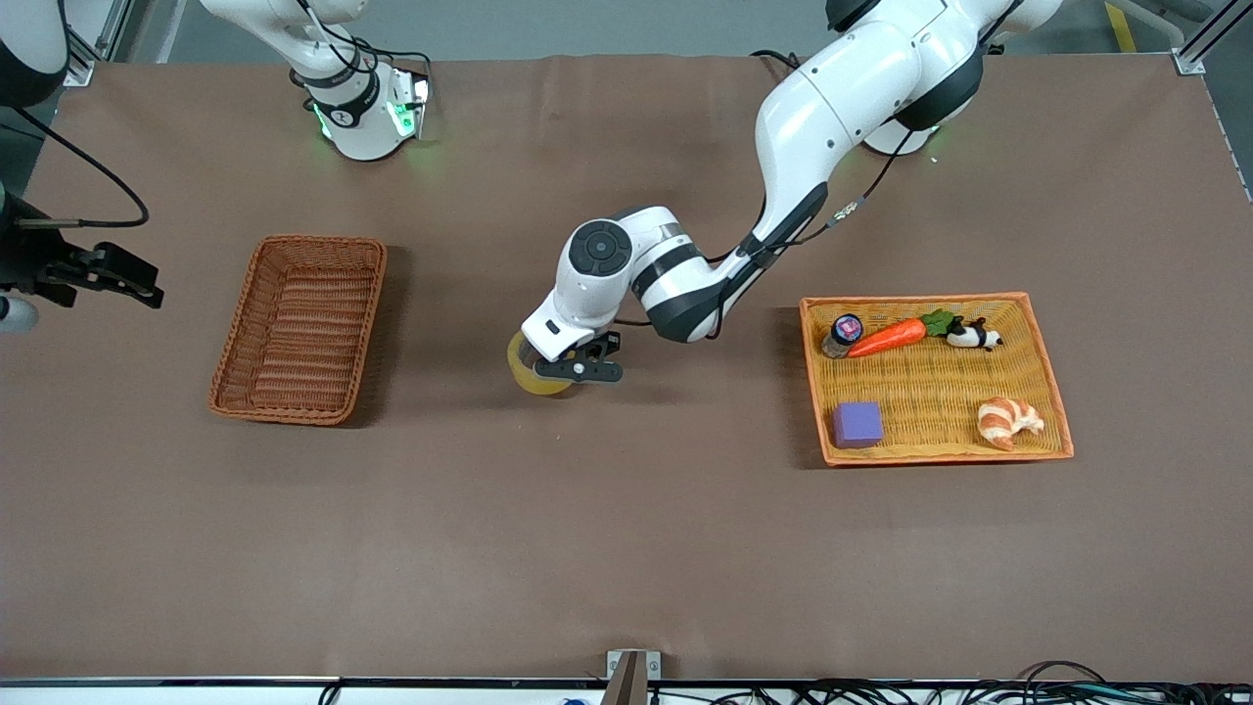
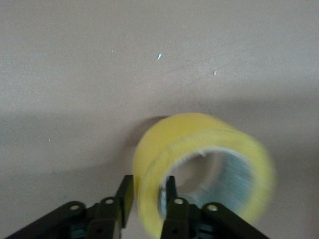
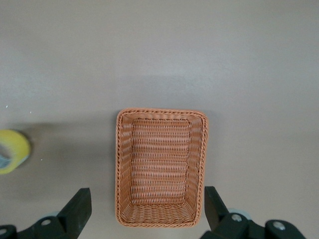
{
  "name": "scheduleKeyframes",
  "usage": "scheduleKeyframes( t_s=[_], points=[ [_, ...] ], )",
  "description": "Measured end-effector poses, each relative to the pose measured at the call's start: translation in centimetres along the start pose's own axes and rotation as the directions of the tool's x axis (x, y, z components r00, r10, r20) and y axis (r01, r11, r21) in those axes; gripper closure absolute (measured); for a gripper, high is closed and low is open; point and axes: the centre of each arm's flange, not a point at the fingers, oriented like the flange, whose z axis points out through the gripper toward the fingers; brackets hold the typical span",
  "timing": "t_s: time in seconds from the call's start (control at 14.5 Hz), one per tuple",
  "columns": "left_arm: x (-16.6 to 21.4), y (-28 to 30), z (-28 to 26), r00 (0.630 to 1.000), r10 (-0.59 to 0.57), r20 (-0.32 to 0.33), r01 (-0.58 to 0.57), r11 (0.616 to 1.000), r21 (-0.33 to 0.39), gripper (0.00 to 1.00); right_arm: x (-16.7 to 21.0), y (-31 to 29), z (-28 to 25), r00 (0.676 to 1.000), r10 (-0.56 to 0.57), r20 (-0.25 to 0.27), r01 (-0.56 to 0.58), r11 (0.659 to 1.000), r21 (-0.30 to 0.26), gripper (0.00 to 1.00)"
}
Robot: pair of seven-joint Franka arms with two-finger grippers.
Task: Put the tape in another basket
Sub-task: 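Lift the tape roll with the left gripper and carry it toward the basket, then set the tape down while the right gripper reaches to grasp it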
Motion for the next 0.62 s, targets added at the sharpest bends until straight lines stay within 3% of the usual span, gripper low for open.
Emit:
scheduleKeyframes(
  t_s=[0.14,0.41,0.62],
  points=[
    [0.5,0.3,-1.8,1.0,-0.002,-0.011,0.002,1.0,0.003,0.41,0.3,-1.3,0.4,1.0,-0.022,0.001,0.022,1.0,0.002,0.0],
    [2.2,-1.6,-8.0,1.0,-0.029,-0.001,0.029,0.993,0.114,0.03,1.3,-6.1,1.5,0.995,-0.096,-0.019,0.096,0.995,0.013,0.0],
    [6.1,-5.0,-13.8,0.995,-0.083,-0.053,0.088,0.991,0.104,0.0,2.5,-13.5,4.7,0.996,-0.086,-0.019,0.086,0.995,0.042,0.0]
  ],
)
